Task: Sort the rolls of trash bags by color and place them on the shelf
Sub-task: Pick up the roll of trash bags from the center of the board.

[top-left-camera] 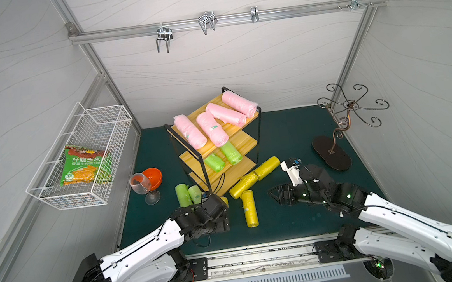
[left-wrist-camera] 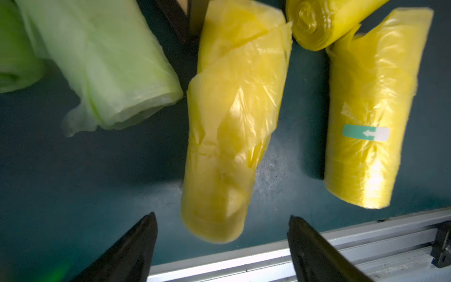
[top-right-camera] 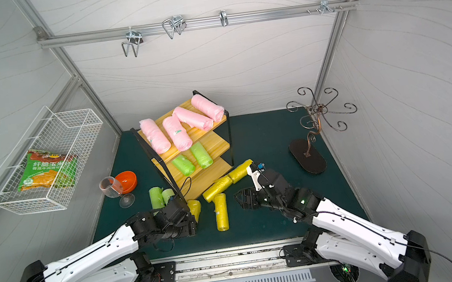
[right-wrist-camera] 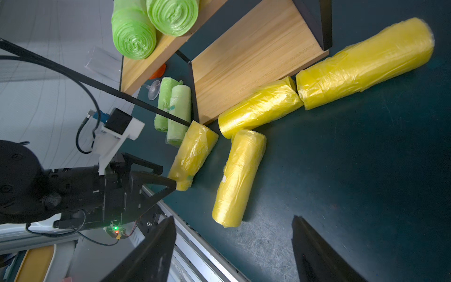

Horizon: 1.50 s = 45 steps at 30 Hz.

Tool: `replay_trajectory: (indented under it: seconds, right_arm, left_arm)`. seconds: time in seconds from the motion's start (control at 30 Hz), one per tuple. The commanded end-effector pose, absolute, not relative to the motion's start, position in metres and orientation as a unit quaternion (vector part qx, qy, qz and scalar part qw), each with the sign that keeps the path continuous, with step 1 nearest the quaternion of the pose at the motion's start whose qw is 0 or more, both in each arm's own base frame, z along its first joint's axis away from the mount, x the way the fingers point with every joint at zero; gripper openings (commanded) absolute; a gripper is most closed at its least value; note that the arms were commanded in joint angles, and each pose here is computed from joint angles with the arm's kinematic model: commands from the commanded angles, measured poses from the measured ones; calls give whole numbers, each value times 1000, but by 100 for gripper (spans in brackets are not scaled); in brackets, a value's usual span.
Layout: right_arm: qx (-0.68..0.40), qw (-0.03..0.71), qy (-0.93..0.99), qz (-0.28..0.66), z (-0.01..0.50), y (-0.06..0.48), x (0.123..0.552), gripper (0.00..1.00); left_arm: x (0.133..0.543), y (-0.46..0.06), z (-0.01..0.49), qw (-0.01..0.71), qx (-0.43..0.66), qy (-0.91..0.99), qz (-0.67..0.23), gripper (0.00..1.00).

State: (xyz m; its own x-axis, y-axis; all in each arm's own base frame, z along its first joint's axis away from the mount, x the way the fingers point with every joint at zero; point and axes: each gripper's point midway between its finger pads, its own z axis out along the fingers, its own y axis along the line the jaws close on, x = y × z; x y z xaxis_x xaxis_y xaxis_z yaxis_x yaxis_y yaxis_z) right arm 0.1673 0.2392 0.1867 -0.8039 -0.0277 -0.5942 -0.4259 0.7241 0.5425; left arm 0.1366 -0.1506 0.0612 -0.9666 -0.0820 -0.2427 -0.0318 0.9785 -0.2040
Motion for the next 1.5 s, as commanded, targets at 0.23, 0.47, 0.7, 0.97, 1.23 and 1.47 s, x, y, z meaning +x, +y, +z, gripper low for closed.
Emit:
replay_trajectory:
  seconds: [0.23,0.47,0.7,0.97,1.23,1.47]
  right_arm:
    - [-125,285,890,332,179,231,163,78]
    - [-122,283,891,332,176,228,161,78]
    - [-122,282,891,333,176,227,159,78]
    - [-118,282,891,335,175,223,154,78]
    - [-127,282,890,335,186,219,148,78]
    - [-169,273,863,391,223,239,138,82]
  left_arm:
    - [157,-176,52,115,-8,988,-101,68]
    - [167,-175,43,101,-22,991,-82,56]
    - [171,-175,28,71,-34,994,-71,45]
    - [169,-178,31,65,-36,994,-82,0]
    - [156,-197,76,132,-21,975,-176,0]
    - [148,-206,140,209,-29,929,-304,0]
